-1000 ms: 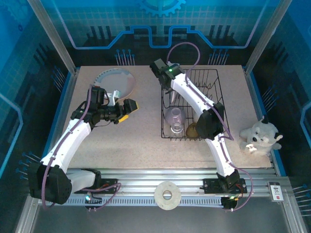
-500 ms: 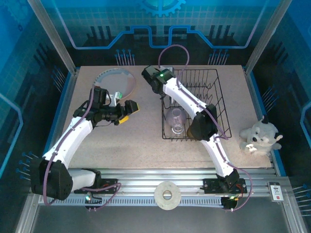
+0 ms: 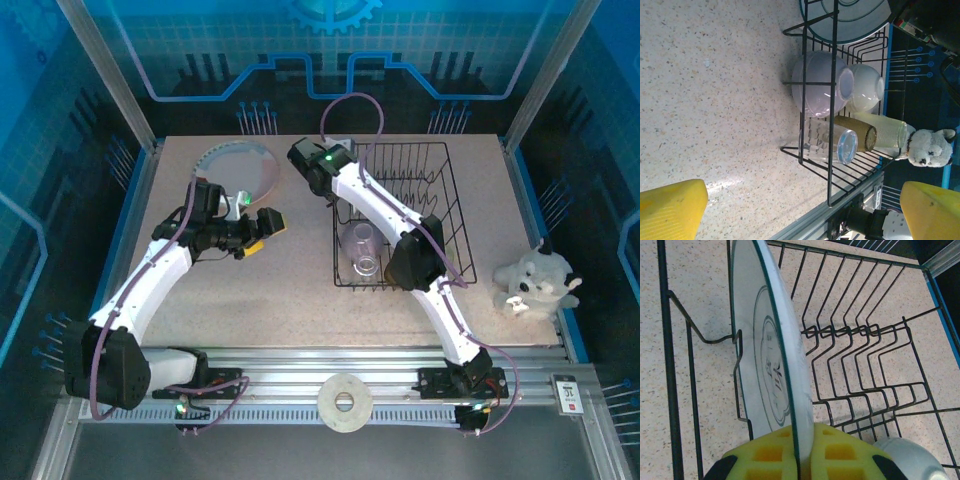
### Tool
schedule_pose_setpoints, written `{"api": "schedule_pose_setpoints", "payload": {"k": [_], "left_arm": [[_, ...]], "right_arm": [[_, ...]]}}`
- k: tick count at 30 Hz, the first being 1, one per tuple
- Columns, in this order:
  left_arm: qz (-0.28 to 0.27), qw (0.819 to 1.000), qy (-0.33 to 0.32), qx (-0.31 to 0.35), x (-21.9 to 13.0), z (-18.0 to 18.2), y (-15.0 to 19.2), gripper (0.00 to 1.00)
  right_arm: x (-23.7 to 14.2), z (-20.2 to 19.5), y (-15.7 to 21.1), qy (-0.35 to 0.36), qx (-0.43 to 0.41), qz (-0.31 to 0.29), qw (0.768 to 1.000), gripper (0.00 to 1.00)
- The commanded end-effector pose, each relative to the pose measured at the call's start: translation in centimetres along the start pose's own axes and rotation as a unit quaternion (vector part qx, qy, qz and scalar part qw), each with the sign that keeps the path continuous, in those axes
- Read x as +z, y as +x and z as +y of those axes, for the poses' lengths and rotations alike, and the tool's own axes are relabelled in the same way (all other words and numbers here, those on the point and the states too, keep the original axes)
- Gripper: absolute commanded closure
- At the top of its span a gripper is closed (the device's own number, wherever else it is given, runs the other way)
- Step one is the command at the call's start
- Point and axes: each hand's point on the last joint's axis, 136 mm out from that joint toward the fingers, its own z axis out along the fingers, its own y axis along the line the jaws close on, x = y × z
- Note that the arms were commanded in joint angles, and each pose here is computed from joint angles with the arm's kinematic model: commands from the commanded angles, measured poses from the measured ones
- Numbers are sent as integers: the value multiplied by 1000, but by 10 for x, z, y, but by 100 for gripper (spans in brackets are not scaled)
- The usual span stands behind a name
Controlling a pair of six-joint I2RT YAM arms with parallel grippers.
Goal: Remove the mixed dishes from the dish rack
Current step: Pick up the plate from the dish rack.
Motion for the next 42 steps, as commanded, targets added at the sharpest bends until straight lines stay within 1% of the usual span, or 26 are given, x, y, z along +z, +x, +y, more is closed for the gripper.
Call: {"api": "schedule_pose_setpoints", "payload": {"k": [1, 6, 8, 13, 21, 30, 35, 38, 42], "left_arm": [[-3, 1000, -9, 11, -4, 0, 5, 1], [7, 1000, -15, 2, 0, 5, 6, 1], [10, 1000, -11, 0, 0, 0, 4, 1], [-6, 1000, -3, 4, -6, -7, 1, 1], [-1, 1000, 0, -9, -2, 0, 7, 1], [-2, 1000, 15, -18, -5, -8, 8, 1], [-6, 1000, 21, -11, -10, -12, 12, 1], [2, 1000, 25, -10, -10, -12, 18, 1], [0, 999, 35, -4, -12, -14, 20, 1]], "right_arm": [[-28, -11, -23, -5, 4, -40, 999, 100], [-29, -14, -23, -2, 2, -43, 999, 100], [-37, -20, -31, -13, 13, -52, 998, 100], [-38, -30, -35, -11, 22, -53, 998, 100], [-43, -44, -36, -27, 43, -55, 997, 100], [-46, -63, -40, -34, 56, -59, 996, 100], [-46, -70, -44, -43, 67, -60, 995, 100], [-50, -75, -47, -51, 74, -61, 994, 100], [-56, -81, -51, -66, 82, -63, 993, 100]]}}
